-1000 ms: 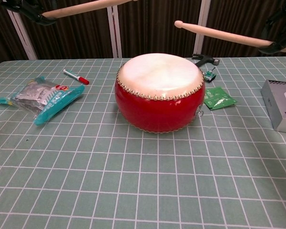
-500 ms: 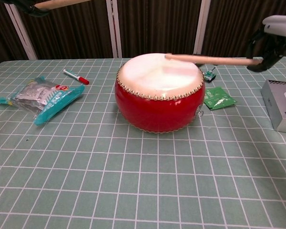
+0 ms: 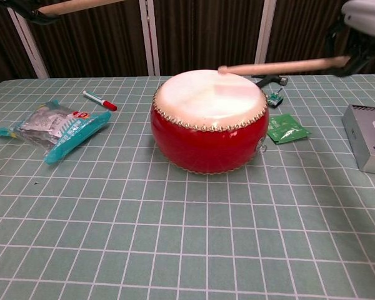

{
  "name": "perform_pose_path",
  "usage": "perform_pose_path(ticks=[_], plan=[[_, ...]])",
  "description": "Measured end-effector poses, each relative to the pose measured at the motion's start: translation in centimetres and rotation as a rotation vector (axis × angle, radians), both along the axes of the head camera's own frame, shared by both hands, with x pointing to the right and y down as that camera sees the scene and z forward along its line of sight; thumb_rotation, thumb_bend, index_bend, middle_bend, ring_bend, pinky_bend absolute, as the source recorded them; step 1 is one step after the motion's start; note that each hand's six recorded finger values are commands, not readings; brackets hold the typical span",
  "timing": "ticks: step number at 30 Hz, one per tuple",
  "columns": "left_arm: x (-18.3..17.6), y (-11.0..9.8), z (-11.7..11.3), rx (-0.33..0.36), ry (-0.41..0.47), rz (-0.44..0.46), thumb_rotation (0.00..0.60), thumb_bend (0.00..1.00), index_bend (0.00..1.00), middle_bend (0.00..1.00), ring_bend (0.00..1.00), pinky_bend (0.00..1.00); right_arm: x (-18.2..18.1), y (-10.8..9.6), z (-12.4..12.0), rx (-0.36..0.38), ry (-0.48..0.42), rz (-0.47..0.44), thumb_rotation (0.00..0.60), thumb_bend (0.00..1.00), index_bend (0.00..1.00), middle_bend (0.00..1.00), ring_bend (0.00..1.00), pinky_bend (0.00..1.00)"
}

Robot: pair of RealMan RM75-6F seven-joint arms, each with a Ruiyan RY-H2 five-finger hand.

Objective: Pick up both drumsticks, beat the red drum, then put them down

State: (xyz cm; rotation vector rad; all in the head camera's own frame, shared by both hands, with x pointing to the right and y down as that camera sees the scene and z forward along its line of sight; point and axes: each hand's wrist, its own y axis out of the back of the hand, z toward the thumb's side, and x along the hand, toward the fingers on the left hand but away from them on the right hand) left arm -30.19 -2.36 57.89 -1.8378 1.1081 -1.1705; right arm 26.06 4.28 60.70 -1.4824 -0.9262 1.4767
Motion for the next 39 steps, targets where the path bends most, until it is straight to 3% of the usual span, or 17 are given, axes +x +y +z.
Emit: perform_pose_path(ticks=[6, 9, 22, 39], plan=[[0.3, 0.2, -0.4, 0.007, -0.003, 0.015, 0.600, 0.49, 0.75, 1.00, 1.00, 1.00, 2.1, -1.2, -3.3, 0.100, -0.090, 0.123, 0.600, 0.56, 0.92, 1.00, 1.00, 1.00], [0.9, 0.3, -0.4, 0.005, -0.011, 0.035, 0.600, 0.49, 0.75, 1.00, 1.00, 1.00, 3.0, -1.1, -3.8, 0.104, -0.096, 0.152, 0.600, 0.56, 0.92, 1.00, 1.00, 1.00], [5.1, 0.0, 1.3, -0.013, -0.086, 0.128, 0.600, 0.49, 0.75, 1.00, 1.00, 1.00, 5.2, -0.7, -3.8, 0.093, -0.115, 0.194, 0.600, 0.56, 0.92, 1.00, 1.00, 1.00], [9.7, -1.0, 4.3, 0.056, -0.006, 0.077, 0.600, 0.49, 0.75, 1.00, 1.00, 1.00, 8.6, -1.3, -3.1, 0.090, -0.101, 0.242, 0.600, 0.56, 0.92, 1.00, 1.00, 1.00]])
